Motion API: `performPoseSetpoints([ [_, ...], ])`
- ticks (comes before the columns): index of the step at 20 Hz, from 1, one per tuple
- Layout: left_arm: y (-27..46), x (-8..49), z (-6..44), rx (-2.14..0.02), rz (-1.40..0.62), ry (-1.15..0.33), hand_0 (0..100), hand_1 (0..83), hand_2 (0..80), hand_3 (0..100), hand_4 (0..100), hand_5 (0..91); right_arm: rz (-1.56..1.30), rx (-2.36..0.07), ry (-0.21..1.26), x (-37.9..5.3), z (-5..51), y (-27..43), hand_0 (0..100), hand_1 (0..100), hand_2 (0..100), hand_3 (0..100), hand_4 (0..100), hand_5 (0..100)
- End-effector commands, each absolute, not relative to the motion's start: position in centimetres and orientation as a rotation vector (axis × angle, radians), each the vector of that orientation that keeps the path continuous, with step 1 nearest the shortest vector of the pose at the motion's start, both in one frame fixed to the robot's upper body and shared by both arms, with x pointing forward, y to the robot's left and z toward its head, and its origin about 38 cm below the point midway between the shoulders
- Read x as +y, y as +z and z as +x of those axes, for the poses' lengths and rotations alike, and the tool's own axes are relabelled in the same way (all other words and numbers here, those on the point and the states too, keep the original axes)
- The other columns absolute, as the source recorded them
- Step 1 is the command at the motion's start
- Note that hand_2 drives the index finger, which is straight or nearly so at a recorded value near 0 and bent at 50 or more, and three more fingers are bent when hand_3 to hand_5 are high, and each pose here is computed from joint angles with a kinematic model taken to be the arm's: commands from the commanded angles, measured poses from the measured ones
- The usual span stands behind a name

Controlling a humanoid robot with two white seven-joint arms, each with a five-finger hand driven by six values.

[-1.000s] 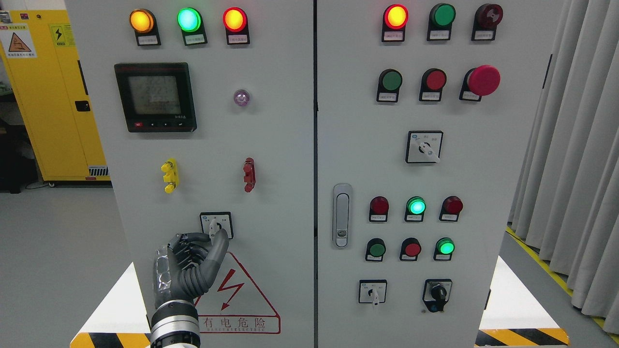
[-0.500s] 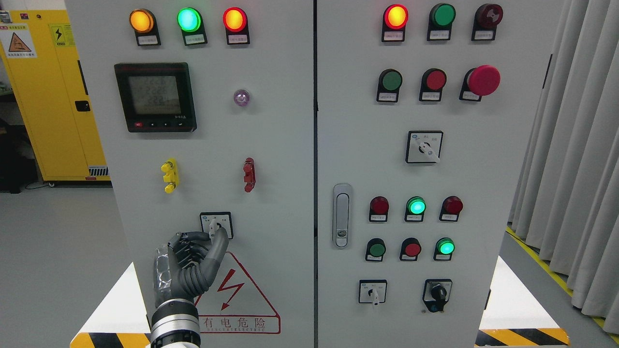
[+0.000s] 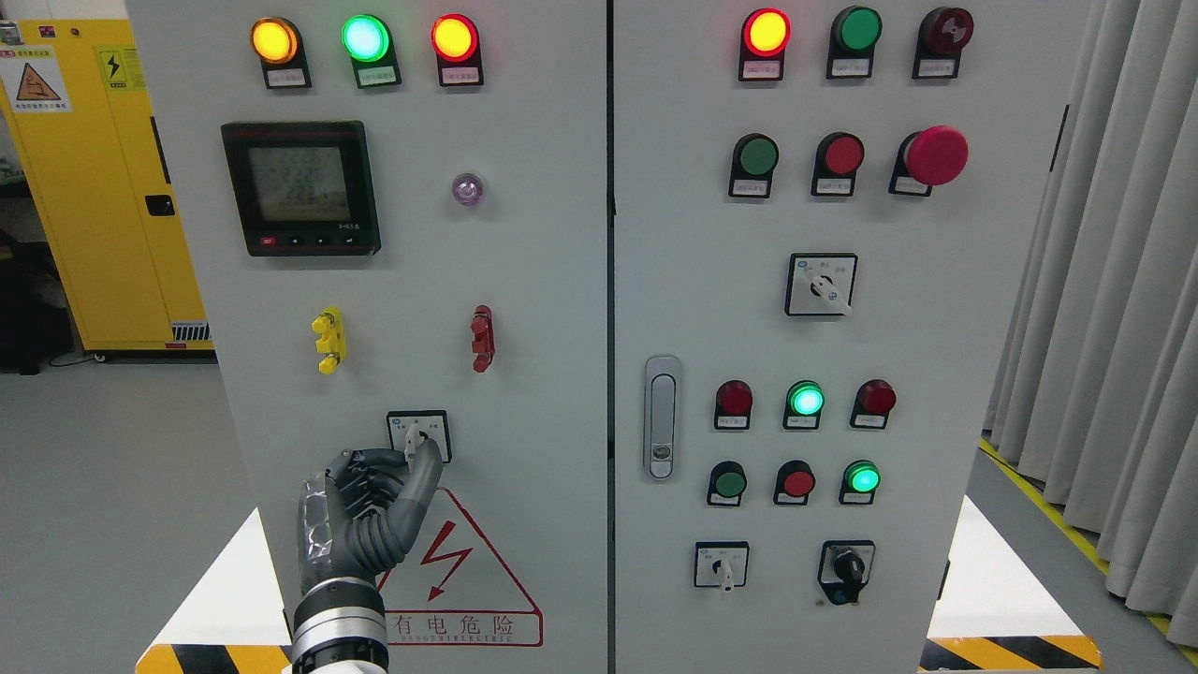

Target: Turn on light switch 1

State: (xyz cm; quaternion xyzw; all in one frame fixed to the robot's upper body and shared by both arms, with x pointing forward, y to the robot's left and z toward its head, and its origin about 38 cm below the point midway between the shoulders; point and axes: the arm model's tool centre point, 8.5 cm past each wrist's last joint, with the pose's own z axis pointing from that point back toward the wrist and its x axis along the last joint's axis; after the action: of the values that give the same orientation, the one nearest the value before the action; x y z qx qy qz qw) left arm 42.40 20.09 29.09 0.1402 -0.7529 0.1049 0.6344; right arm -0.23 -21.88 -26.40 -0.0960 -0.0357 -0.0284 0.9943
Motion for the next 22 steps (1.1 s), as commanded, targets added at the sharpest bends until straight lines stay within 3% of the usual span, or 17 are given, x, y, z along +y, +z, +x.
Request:
performPoseSetpoints([
  [1,29.1,20.07,42.43,-1.719,0.321,0.239,21,68.8,58.1,85,89,87.3,-0.193,-0.072,-0.057,-21.89,-0.22,-26.4,0,50,4,0,0,0],
  [22,29.28,20.0,42.48,-1.716,0.328,0.236,26,66.9,58.4,86,89,87.5,-0.193,-0.072,-0.057,-21.89,-0.22,-26.4,0,50,4,0,0,0],
])
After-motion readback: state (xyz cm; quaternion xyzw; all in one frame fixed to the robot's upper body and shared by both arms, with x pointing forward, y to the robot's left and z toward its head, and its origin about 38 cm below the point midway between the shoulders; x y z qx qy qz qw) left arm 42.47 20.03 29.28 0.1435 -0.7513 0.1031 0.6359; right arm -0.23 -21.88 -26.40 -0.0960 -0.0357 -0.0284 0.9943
